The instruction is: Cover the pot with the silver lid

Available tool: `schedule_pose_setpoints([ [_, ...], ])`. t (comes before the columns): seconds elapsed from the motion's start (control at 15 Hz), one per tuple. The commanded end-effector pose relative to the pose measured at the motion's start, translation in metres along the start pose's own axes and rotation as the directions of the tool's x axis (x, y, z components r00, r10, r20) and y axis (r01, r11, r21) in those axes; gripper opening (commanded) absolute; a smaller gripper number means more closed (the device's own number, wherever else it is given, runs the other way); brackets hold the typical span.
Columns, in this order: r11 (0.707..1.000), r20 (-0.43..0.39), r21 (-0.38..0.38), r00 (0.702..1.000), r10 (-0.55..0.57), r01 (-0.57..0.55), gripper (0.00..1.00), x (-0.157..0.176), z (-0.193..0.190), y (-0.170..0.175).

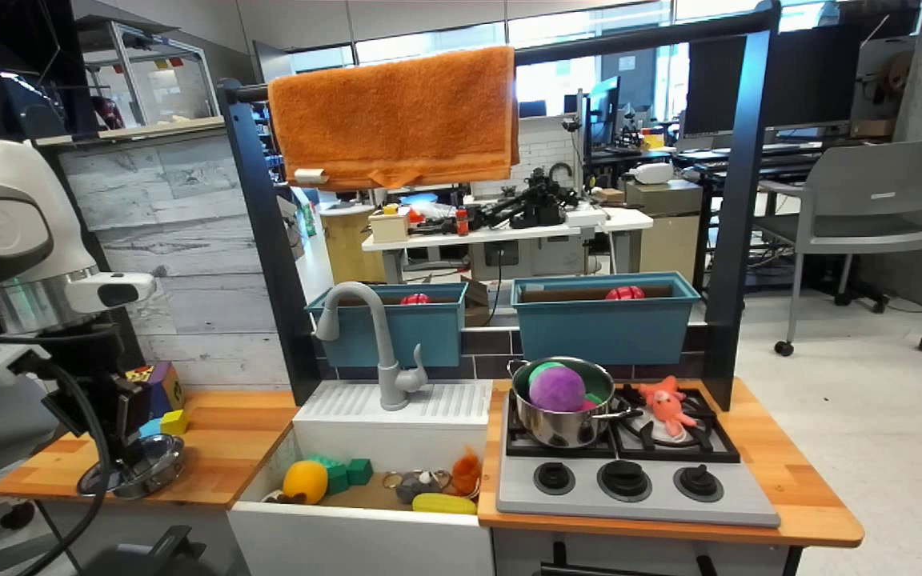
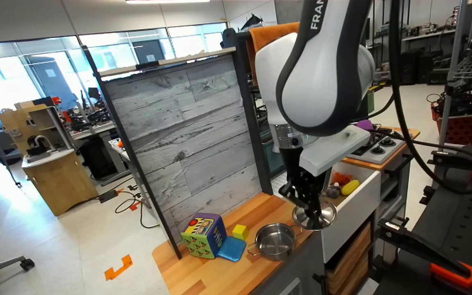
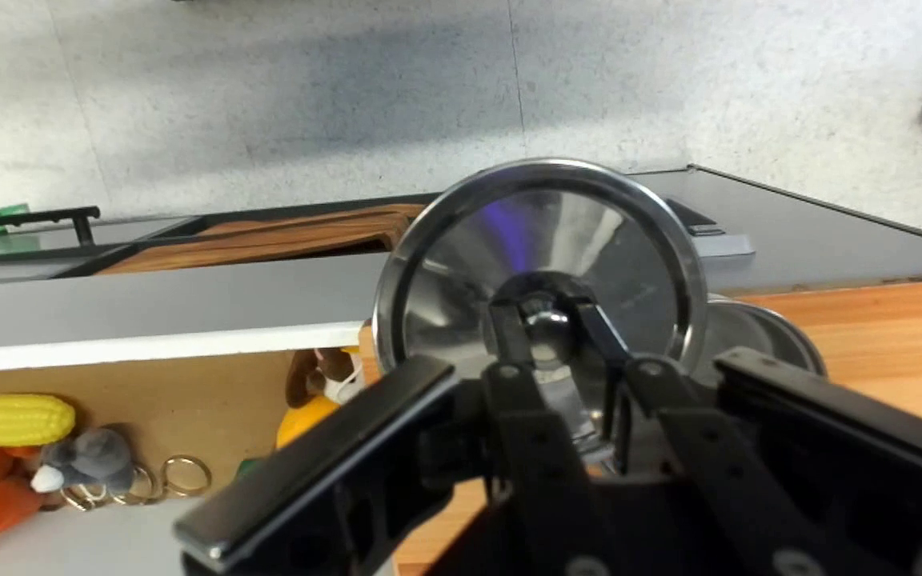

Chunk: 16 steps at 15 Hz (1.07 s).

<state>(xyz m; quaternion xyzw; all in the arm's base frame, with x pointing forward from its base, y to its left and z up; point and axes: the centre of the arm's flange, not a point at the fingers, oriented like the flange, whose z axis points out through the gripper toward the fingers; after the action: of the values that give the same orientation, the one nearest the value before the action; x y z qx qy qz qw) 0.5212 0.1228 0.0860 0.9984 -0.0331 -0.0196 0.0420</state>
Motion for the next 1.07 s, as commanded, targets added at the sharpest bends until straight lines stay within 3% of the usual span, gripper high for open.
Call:
schedule_pose_setpoints([
  [0.0,0.996,-0.097,-0.015,0.991,-0.087,0.086,0.05,-0.009,-0.001,-0.012],
  [0.47,0.985,-0.121,0.015,0.978,-0.170,0.174,0.05,-0.001,-0.003,-0.031],
  [1.0,0.947,-0.149,-0.040,0.935,-0.321,0.319,0.05,0.016,0.027,-0.041],
])
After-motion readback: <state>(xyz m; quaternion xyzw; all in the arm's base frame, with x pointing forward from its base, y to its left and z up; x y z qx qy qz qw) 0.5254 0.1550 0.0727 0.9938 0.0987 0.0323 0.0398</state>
